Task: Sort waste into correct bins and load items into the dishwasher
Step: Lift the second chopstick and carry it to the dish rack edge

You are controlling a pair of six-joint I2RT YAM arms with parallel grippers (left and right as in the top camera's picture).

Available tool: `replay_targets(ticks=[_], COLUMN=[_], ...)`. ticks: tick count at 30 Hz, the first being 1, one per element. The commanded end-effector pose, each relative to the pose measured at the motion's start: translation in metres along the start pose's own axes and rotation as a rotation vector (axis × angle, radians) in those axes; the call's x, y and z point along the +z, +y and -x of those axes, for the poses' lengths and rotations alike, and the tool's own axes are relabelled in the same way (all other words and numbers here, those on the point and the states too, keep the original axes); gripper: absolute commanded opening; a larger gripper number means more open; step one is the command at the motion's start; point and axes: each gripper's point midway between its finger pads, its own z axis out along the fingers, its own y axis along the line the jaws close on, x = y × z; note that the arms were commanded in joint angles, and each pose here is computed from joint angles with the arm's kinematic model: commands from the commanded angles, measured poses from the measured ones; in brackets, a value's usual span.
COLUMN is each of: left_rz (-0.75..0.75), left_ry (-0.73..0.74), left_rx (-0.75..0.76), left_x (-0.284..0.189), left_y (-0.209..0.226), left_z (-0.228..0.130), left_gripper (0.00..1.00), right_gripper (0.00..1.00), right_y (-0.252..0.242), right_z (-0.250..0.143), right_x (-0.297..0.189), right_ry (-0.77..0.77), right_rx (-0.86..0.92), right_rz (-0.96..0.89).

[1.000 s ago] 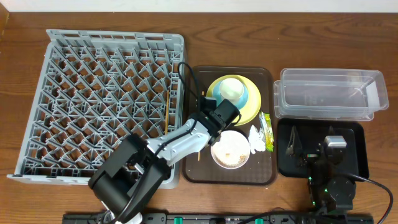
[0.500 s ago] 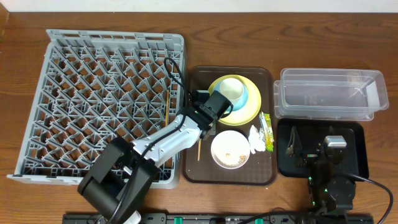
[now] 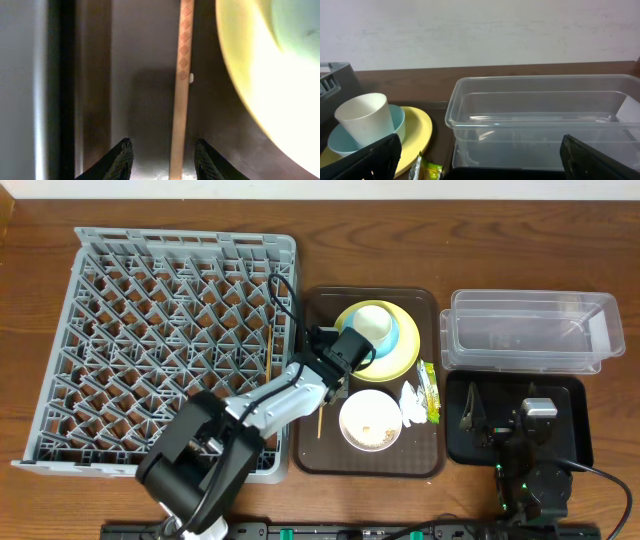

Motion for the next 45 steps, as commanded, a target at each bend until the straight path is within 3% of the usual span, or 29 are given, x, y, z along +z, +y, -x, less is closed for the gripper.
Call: replay_targets(ticks=[1, 3, 5, 6, 14, 22, 27, 31, 38, 45], left_rz=[0.021, 0.030, 0.032, 0.031, 0.053, -0.070, -0.067, -0.023, 0.077, -0.023], left_ry=[0.031, 0.042, 0.046, 0.045, -0.085, -0.272, -0.354, -0.336, -0.221, -0.152], left_rx=[0.014, 0.020, 0.036, 0.042, 0.050, -0.013, 0.059, 0.097, 0.017, 0.028], left_x=[0.013, 0.018, 0.019, 0.019, -0.017, -0.107, -0.142, -0.141, -0.121, -0.114], left_y=[0.002, 0.002, 0.003, 0.003, 0.012, 0.018, 0.031, 0.050, 0.102, 0.097], left_z=[-0.007, -0.011, -0.012, -0.011, 0.021, 0.059, 0.068, 0.069, 0.062, 0.055], left_gripper=[0.40, 0.34, 0.13, 0.08, 0.08, 0.08, 0.08, 0.08, 0.08, 0.08], right_gripper=[0.99, 0.99, 0.99, 0.99, 0.99, 0.99, 0.99, 0.99, 0.99, 0.99], right_y=[0.001, 0.001, 0.001, 0.001, 0.001, 0.001, 0.001, 0.001, 0.001, 0.001], right_z=[-0.001, -0.001, -0.001, -0.001, -0.001, -0.001, -0.001, -0.001, -0.001, -0.001], right_x=[0.000, 0.000, 0.000, 0.000, 0.000, 0.000, 0.000, 0.000, 0.000, 0.000], right_ry=[0.004, 0.004, 0.004, 0.004, 0.004, 0.004, 0.004, 0.004, 0.004, 0.004], right_rx=[-0.013, -0.013, -0.013, -0.013, -0.013, -0.013, -0.013, -0.013, -0.013, -0.013], right_rz=[0.004, 0.005, 0.005, 0.005, 0.005, 0.005, 0.004, 0.004, 0.004, 0.004])
